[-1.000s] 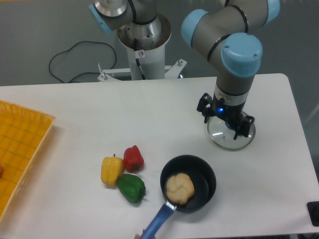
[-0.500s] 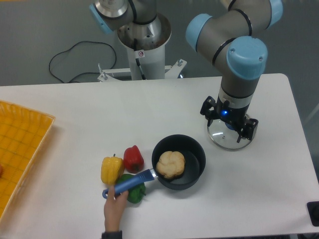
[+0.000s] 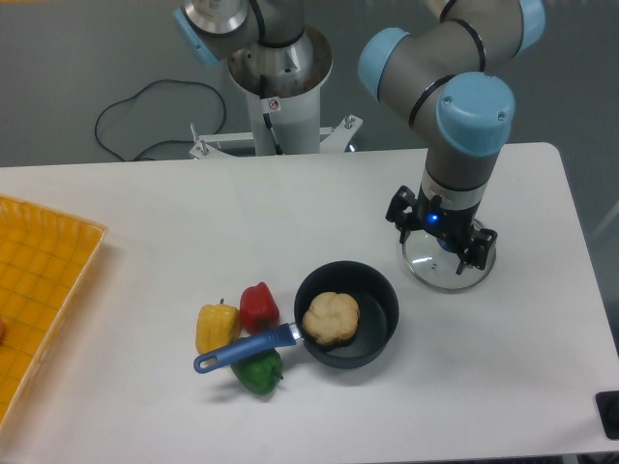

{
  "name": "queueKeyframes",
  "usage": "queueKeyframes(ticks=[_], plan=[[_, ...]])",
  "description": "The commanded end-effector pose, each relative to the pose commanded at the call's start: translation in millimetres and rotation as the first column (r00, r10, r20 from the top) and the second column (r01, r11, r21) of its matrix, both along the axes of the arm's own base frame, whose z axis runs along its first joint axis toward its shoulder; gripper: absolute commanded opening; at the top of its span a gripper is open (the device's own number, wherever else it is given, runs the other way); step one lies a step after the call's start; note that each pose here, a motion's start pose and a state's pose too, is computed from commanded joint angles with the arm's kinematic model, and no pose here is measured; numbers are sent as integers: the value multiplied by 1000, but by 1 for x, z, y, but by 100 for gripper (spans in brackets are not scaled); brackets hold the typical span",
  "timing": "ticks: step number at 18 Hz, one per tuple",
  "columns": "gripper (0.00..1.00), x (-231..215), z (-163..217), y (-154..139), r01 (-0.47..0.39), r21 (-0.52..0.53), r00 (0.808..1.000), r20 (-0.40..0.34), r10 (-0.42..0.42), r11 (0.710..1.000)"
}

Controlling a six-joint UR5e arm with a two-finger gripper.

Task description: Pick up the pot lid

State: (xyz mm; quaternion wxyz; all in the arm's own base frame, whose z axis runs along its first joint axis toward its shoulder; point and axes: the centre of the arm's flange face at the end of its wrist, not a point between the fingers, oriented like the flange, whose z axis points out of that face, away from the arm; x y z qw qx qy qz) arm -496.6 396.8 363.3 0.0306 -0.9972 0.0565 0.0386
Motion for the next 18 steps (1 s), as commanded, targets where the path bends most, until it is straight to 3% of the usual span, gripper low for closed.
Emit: queueKeyframes(ticks=[3,7,10,13,18], plan=[[100,-5,-7,-14,-22,-20,999,-32,21,1000],[100,-15,-19,-39,-52,-44,999,-13,51,998],[100,-17,-30,-51,132,-70,991,11,-131,989],[100,-18,-40,-62,232,-80,973,33,-230,969],[100,-14,-69,-77,438,-73,898,85,-432,896]])
